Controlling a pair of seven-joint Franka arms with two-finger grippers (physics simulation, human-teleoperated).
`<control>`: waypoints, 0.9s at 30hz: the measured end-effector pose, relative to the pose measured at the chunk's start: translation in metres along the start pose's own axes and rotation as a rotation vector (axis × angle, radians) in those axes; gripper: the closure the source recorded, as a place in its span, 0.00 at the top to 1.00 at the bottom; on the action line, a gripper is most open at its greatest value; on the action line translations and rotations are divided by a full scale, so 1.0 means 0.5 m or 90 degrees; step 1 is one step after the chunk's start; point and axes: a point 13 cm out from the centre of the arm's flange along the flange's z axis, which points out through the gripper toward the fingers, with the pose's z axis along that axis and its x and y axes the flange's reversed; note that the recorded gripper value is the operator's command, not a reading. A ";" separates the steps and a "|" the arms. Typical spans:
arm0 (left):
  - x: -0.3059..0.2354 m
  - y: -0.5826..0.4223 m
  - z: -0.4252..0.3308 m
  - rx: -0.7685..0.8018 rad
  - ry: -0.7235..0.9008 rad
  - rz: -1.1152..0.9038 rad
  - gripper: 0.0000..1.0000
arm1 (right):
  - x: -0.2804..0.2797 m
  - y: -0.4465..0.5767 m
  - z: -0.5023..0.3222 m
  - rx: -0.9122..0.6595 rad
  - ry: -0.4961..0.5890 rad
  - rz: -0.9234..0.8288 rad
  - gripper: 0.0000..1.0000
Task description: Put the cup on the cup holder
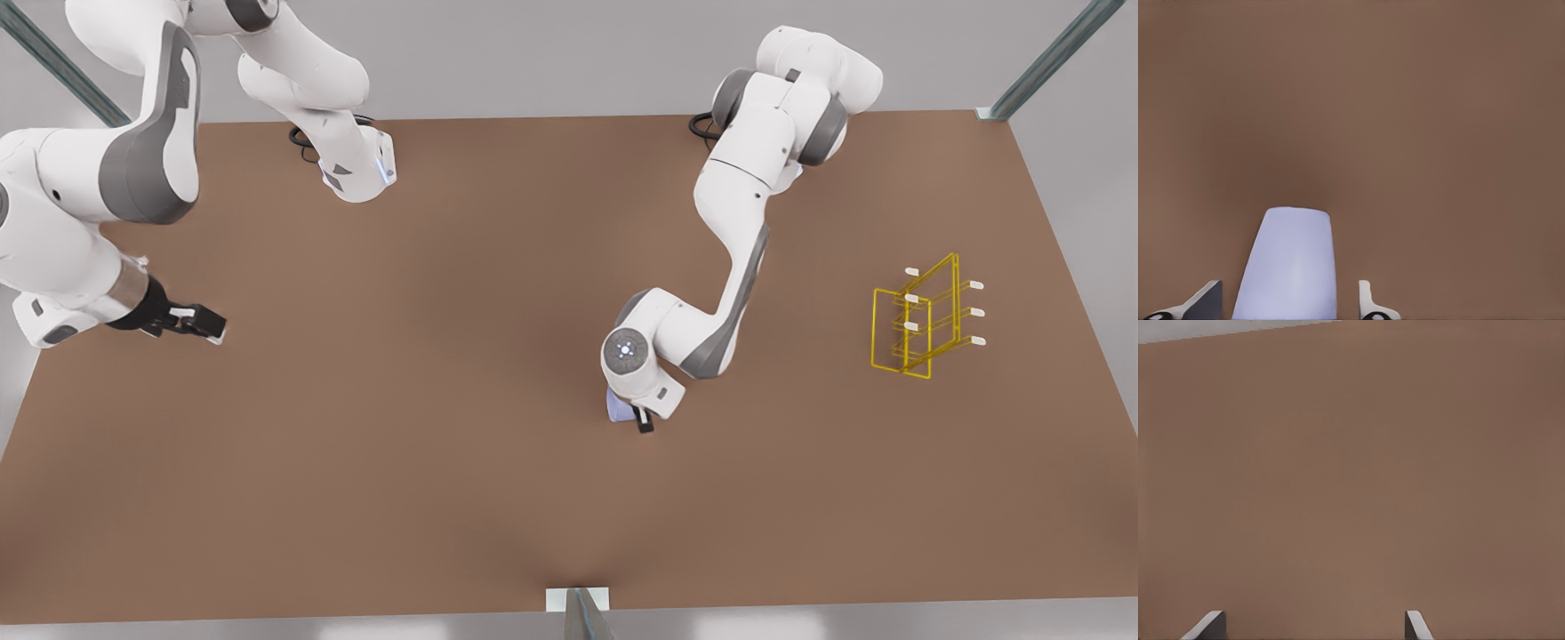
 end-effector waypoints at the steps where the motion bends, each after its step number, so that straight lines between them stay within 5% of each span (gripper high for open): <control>1: 0.002 0.006 0.005 0.000 -0.003 0.008 0.99 | -0.009 0.012 -0.005 -0.002 -0.005 -0.007 1.00; 14: 0.012 0.032 0.077 -0.007 -0.027 0.087 0.99 | -0.059 0.112 0.125 -0.002 0.031 -0.069 1.00; 21: 0.036 0.049 0.125 -0.015 -0.017 0.137 0.99 | -0.118 0.112 0.156 0.010 -0.017 -0.073 1.00; 22: 0.039 0.049 0.125 -0.014 -0.014 0.144 0.94 | -0.122 0.112 0.155 0.012 -0.022 -0.074 1.00; 23: 0.040 0.048 0.122 -0.013 -0.011 0.151 0.78 | -0.125 0.112 0.153 0.013 -0.027 -0.074 1.00; 27: 0.041 0.052 0.105 -0.024 0.001 0.182 0.80 | -0.134 0.107 0.152 0.015 -0.038 -0.073 1.00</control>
